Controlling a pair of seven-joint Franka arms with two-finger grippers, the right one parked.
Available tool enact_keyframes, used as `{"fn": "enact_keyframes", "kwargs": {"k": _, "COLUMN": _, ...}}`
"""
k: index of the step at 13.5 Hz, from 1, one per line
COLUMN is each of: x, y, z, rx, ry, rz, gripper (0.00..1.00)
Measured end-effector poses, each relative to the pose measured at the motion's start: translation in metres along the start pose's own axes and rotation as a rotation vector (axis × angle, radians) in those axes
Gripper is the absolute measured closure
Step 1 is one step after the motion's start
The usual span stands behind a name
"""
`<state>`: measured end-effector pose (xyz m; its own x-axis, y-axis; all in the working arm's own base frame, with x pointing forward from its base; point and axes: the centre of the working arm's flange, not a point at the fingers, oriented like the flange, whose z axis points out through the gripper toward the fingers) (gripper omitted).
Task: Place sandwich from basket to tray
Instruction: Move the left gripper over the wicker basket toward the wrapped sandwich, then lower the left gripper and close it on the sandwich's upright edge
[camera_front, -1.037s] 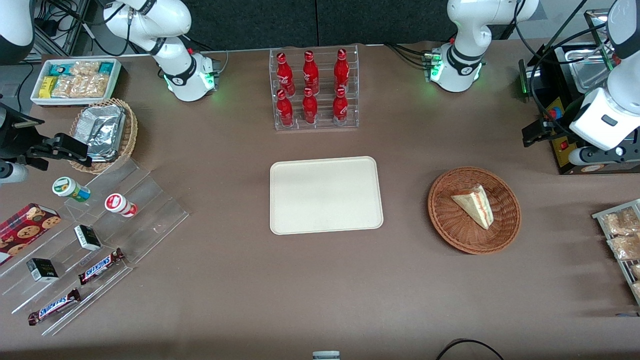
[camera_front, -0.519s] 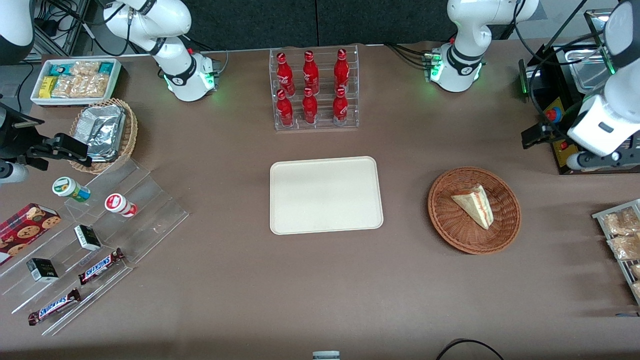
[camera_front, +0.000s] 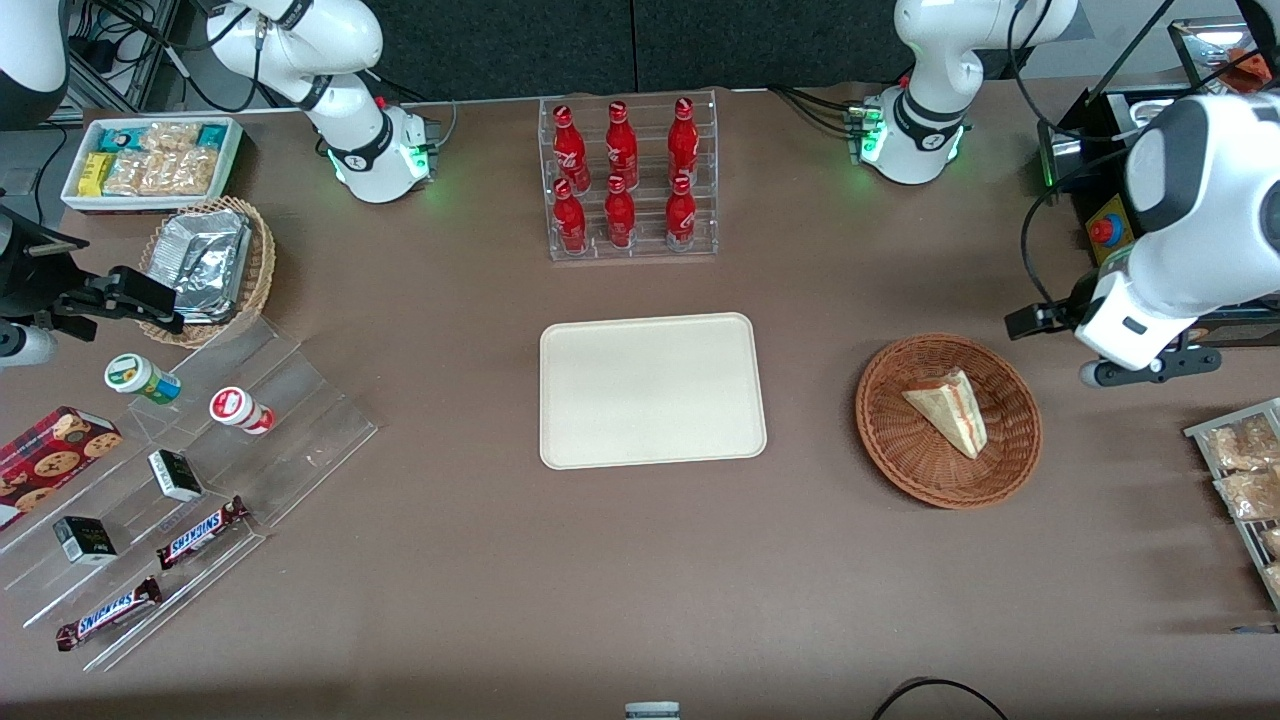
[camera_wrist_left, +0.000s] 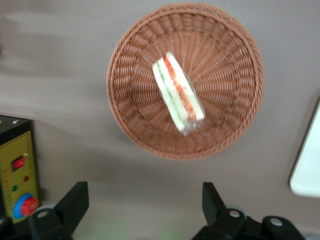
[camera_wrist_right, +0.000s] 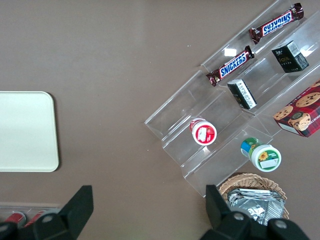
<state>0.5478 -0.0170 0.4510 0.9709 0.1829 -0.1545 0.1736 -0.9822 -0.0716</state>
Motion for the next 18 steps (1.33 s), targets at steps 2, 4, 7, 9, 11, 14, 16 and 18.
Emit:
{"fn": "enact_keyframes", "kwargs": {"k": 2, "x": 0.003, "y": 0.002, "z": 0.018, "rx": -0.011, "ry": 0.038, "rz": -0.078, "gripper": 0.0}}
{"fn": "enact_keyframes", "kwargs": {"k": 4, "x": 0.005, "y": 0.004, "z": 0.04, "rx": -0.028, "ry": 0.083, "rz": -0.157, "gripper": 0.0}}
{"fn": "enact_keyframes", "kwargs": {"k": 7, "x": 0.003, "y": 0.009, "z": 0.079, "rx": -0.052, "ry": 0.124, "rz": -0.274, "gripper": 0.0}}
{"fn": "enact_keyframes", "kwargs": {"k": 9, "x": 0.004, "y": 0.011, "z": 0.097, "rx": -0.06, "ry": 0.127, "rz": -0.333, "gripper": 0.0}}
{"fn": "enact_keyframes", "kwargs": {"k": 11, "x": 0.007, "y": 0.016, "z": 0.117, "rx": -0.071, "ry": 0.142, "rz": -0.372, "gripper": 0.0}}
{"fn": "enact_keyframes", "kwargs": {"k": 14, "x": 0.007, "y": 0.025, "z": 0.145, "rx": -0.086, "ry": 0.146, "rz": -0.425, "gripper": 0.0}}
{"fn": "enact_keyframes", "kwargs": {"k": 16, "x": 0.007, "y": 0.027, "z": 0.147, "rx": -0.104, "ry": 0.137, "rz": -0.451, "gripper": 0.0}}
{"fn": "enact_keyframes", "kwargs": {"k": 18, "x": 0.008, "y": 0.029, "z": 0.146, "rx": -0.113, "ry": 0.141, "rz": -0.457, "gripper": 0.0}}
